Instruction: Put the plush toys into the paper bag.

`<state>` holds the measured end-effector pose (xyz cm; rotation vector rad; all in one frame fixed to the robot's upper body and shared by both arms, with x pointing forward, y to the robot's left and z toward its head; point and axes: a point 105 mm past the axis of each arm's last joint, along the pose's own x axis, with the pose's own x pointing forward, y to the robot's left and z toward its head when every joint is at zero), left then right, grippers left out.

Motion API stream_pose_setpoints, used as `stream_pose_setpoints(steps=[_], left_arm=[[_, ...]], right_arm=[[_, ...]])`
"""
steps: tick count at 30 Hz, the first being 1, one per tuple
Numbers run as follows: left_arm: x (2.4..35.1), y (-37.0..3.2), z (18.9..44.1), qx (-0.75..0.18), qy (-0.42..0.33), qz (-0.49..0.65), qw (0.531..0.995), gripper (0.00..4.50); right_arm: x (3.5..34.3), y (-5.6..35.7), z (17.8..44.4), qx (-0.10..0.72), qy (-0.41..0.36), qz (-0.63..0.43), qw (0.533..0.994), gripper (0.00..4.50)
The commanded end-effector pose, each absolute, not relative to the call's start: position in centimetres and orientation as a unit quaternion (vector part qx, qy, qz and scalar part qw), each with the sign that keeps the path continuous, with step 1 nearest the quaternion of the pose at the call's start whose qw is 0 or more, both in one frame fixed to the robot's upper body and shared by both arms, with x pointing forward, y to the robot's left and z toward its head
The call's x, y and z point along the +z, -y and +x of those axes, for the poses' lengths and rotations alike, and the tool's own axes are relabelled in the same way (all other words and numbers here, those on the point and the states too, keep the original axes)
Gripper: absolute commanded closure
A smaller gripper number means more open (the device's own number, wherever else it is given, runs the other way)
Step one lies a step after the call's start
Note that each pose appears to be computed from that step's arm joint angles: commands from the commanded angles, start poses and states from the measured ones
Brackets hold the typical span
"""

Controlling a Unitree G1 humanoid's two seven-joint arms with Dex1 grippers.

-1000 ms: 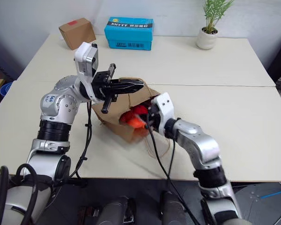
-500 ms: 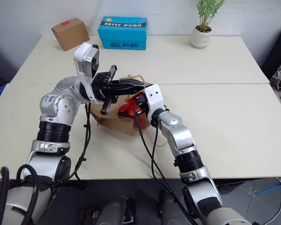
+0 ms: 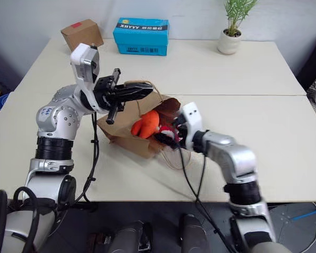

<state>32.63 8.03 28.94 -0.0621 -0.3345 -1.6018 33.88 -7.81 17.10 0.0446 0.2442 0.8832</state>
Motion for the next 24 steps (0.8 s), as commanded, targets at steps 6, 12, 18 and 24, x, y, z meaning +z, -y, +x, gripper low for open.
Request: stream_pose_setpoints(steps=[6,12,18,24], left_arm=[[29.9,-7.8,31.9,-0.718,0.175,-0.02,0.673,4.5],[29.8,-7.8,31.9,-0.718,0.174,-0.014,0.674,4.5],[29.7,-7.7,31.7,-0.719,0.17,-0.012,0.674,4.5],[29.5,-7.7,31.5,-0.72,0.166,-0.012,0.674,4.5]], right_arm=[[15.1,8.2,33.4,0.436,-0.136,0.002,0.889,0.03],[15.4,7.6,32.2,0.49,-0.109,-0.053,0.863,0.03],[16.5,9.0,31.4,0.513,-0.074,-0.06,0.853,0.03],[17.5,8.5,29.4,0.55,-0.07,-0.023,0.832,0.03]])
